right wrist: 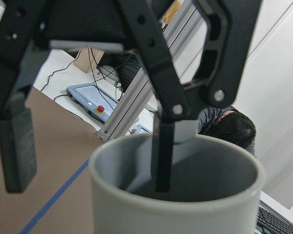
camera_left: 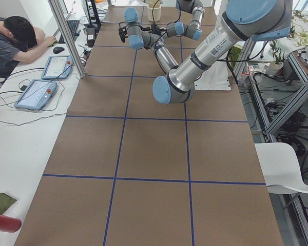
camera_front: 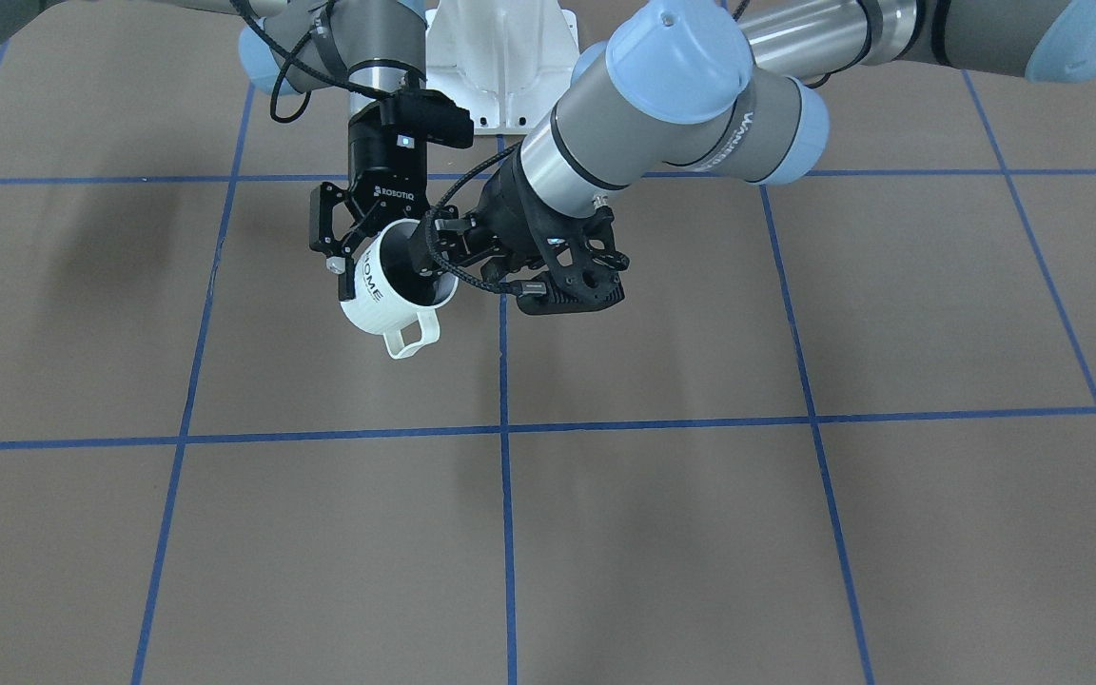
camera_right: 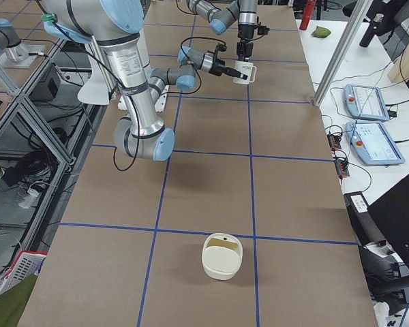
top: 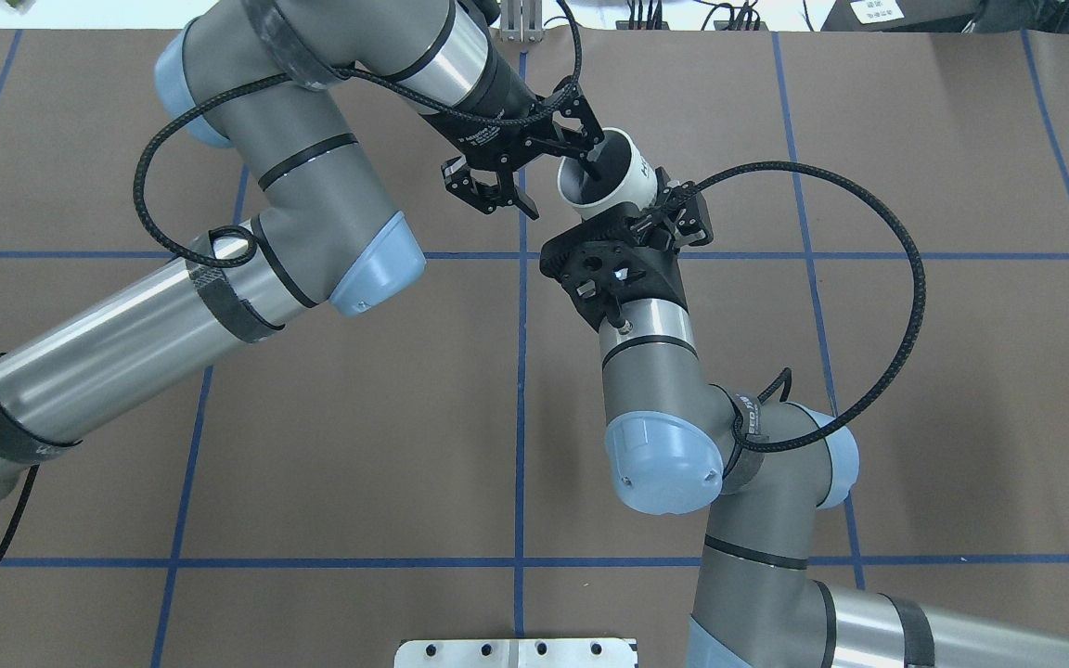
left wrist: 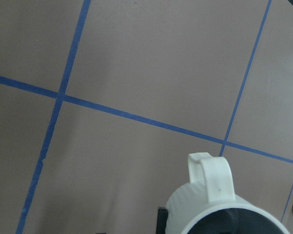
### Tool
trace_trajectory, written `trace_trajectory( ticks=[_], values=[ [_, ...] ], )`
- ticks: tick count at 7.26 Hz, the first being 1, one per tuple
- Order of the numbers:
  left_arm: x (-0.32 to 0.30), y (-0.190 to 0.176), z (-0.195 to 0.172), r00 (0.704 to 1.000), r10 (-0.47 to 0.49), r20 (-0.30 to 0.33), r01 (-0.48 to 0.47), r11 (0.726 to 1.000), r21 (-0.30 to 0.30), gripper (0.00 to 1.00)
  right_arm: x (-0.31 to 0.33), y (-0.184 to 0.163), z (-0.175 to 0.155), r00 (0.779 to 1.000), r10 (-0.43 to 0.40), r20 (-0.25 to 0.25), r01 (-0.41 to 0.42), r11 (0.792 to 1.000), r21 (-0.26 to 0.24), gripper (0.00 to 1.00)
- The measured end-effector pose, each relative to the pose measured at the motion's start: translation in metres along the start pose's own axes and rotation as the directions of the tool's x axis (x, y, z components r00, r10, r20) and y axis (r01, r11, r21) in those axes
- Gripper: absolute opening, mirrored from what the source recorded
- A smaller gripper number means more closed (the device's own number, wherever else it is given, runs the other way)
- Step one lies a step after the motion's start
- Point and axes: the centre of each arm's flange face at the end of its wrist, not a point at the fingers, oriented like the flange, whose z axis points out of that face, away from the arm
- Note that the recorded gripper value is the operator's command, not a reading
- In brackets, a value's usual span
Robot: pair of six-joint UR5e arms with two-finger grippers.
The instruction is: Left arm hands cup to right arm to dump lemon
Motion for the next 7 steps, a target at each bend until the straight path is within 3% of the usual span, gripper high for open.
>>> trace_trajectory(
  ticks=[7],
  values=[
    [0.0037,0.0040,0.0021,1.000,0.005,-0.002,-0.005,1.000,-0.006,0.38,-0.0002,-0.0002,0.0000,1.000,0.010,0.002,-0.010,1.000,0.002,0.04]
  ],
)
